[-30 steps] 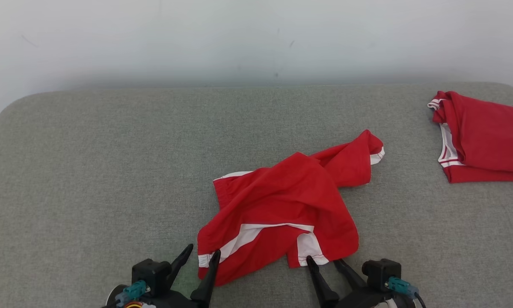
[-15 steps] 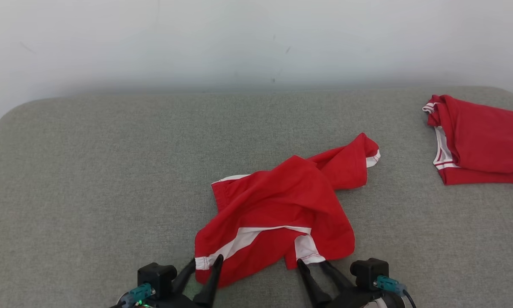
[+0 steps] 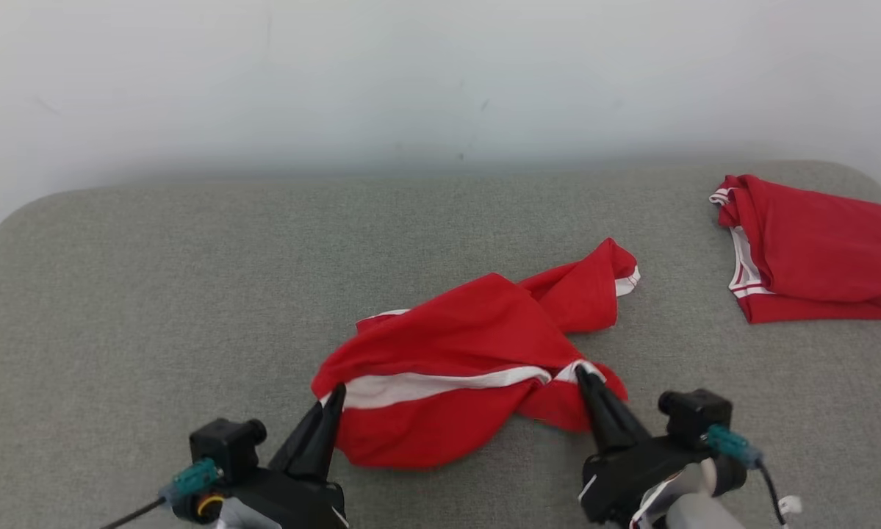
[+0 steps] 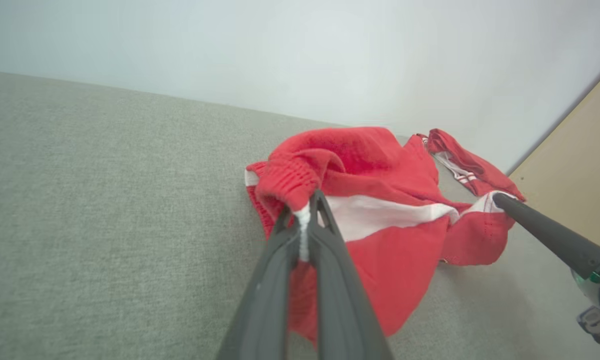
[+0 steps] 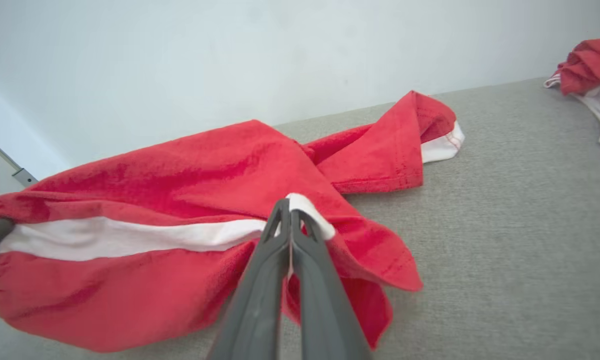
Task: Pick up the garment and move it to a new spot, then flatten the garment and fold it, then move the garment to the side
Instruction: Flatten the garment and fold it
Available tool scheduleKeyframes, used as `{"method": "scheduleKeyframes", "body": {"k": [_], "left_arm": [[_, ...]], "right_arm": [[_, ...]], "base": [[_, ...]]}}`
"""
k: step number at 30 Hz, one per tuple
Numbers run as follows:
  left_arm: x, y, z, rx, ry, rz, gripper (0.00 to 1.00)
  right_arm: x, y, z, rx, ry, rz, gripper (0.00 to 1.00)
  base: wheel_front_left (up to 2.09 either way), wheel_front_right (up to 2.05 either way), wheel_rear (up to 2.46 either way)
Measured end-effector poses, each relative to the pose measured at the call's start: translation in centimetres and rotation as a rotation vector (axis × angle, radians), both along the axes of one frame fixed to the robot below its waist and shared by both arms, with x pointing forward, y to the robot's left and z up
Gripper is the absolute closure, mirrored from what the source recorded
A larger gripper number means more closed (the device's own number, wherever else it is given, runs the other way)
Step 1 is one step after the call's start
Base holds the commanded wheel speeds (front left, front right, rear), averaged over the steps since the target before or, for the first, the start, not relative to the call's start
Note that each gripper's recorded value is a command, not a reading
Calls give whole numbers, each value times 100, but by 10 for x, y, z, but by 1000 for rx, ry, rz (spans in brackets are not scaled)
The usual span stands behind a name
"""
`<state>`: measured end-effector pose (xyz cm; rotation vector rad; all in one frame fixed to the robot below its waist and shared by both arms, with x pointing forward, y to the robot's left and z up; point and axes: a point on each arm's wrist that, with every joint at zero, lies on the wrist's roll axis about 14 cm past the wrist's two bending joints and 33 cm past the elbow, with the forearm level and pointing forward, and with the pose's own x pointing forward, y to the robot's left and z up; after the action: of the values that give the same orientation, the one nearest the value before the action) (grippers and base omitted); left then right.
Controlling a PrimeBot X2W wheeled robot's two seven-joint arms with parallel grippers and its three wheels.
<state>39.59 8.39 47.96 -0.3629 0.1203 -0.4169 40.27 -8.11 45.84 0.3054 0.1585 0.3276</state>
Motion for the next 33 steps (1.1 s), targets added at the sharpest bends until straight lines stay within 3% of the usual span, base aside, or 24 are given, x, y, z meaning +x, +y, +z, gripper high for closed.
{"method": "scheduleKeyframes", "body": {"k": [13,20,26,33], "left_arm": [[72,-7,123,-2,-308,-98,100],[141,-13,217,18,-418,-166,100],[196,-12,254,39,-449,-164,100],[247,-10,271,59,-471,-142,100]], "right_arm": [[71,-36,115,-124,-344,12,100],[143,-50,226,-157,-549,18,100],[197,-57,282,-145,-604,3,100],[251,-70,300,-166,-591,-46,100]], "base": [[0,0,0],[0,0,0],[0,0,0],[0,0,0]]}}
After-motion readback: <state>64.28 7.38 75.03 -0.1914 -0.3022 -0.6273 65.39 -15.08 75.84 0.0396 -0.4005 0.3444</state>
